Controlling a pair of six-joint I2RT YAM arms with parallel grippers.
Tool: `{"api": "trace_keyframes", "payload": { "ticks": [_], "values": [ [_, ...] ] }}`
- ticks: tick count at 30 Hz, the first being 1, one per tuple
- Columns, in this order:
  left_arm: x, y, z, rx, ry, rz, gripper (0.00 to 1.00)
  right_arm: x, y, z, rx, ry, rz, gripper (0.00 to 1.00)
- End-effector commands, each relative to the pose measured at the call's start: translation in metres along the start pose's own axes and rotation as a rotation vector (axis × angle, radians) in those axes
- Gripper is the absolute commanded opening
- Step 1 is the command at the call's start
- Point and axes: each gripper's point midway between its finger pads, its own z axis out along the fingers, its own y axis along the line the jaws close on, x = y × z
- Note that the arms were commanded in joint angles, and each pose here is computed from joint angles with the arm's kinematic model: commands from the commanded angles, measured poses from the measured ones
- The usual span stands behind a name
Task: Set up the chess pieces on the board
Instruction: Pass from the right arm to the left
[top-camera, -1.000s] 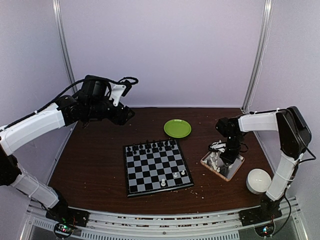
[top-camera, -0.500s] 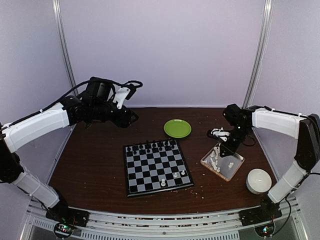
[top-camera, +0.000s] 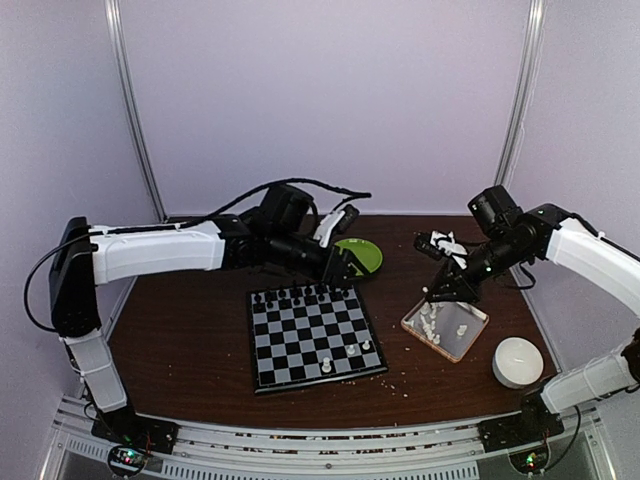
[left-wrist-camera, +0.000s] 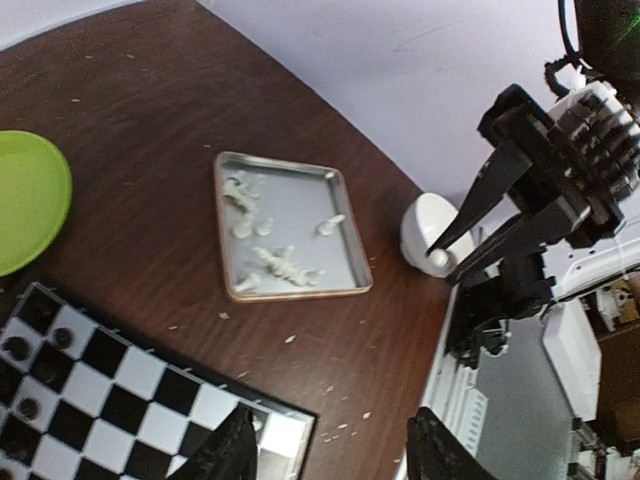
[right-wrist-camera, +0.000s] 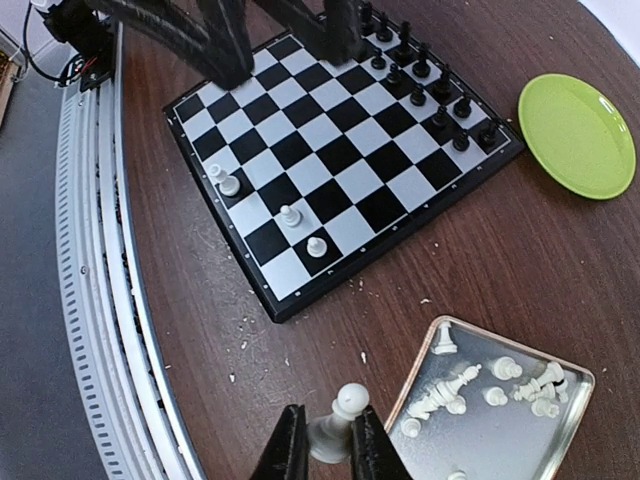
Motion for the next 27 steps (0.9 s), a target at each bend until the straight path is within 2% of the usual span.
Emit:
{"api": "trace_keyframes", "payload": {
  "ticks": [1, 6, 10, 14, 27],
  "values": [
    [-0.044, -0.053, 0.012, 0.224, -0.119, -0.063, 0.51, -0.010, 0.018, -0.002, -0.040, -0.048, -0.067, 0.09],
    [-0.039, -0.073, 0.029, 0.299, -0.098, -0.068, 0.46, -0.016, 0.024, -0.004, -0.038, -0.057, -0.094, 0.10],
    [-0.033, -0.078, 0.041, 0.326, -0.072, -0.082, 0.46, -0.020, 0.029, -0.003, -0.047, -0.057, -0.110, 0.10],
    [-0.028, -0.080, 0.050, 0.361, -0.045, -0.104, 0.41, -0.025, 0.031, -0.002, -0.044, -0.062, -0.126, 0.10],
    [-0.015, -0.089, 0.059, 0.429, -0.001, -0.122, 0.37, -0.030, 0.023, -0.002, -0.001, -0.056, -0.125, 0.10]
  ]
}}
